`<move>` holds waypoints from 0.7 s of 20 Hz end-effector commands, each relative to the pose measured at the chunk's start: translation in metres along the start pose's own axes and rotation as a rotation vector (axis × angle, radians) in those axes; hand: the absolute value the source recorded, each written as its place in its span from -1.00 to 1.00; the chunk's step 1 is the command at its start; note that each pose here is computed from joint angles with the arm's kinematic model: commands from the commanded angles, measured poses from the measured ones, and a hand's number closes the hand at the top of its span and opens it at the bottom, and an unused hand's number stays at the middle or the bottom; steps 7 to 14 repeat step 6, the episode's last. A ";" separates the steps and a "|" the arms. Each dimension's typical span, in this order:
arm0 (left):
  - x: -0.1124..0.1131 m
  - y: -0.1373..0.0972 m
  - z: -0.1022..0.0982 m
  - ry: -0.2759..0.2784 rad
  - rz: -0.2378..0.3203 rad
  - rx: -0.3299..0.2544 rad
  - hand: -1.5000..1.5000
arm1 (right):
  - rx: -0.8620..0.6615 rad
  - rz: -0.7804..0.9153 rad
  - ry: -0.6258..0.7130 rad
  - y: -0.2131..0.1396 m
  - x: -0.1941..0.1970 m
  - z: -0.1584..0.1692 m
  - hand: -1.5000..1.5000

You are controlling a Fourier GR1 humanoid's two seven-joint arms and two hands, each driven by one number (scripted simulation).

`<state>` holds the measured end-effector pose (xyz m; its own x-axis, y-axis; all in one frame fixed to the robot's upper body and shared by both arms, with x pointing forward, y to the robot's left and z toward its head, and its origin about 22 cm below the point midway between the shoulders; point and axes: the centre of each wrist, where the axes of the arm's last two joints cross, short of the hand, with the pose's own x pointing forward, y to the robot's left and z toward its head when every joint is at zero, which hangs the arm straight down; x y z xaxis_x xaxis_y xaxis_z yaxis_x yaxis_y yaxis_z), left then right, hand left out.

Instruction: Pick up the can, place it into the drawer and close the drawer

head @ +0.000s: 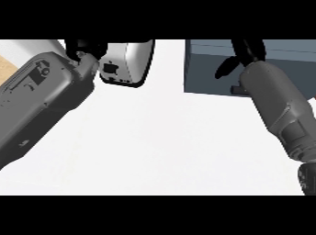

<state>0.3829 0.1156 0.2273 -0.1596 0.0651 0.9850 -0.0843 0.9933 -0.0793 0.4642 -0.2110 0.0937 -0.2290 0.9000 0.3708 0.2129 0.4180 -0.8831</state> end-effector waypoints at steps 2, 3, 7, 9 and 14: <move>-0.010 0.005 0.007 0.005 -0.001 0.015 -1.00 | -0.111 -0.356 0.040 -0.017 0.028 -0.021 -1.00; 0.003 0.002 0.003 -0.015 -0.001 -0.009 -1.00 | -0.092 -0.382 0.026 -0.013 0.040 -0.023 -1.00; -0.005 0.008 0.010 0.020 0.006 0.002 -1.00 | -0.105 -0.409 0.017 -0.035 0.032 -0.031 -1.00; -0.005 0.008 0.010 0.020 0.006 0.002 -1.00 | -0.105 -0.409 0.017 -0.035 0.032 -0.031 -1.00; -0.005 0.008 0.010 0.020 0.006 0.002 -1.00 | -0.105 -0.409 0.017 -0.035 0.032 -0.031 -1.00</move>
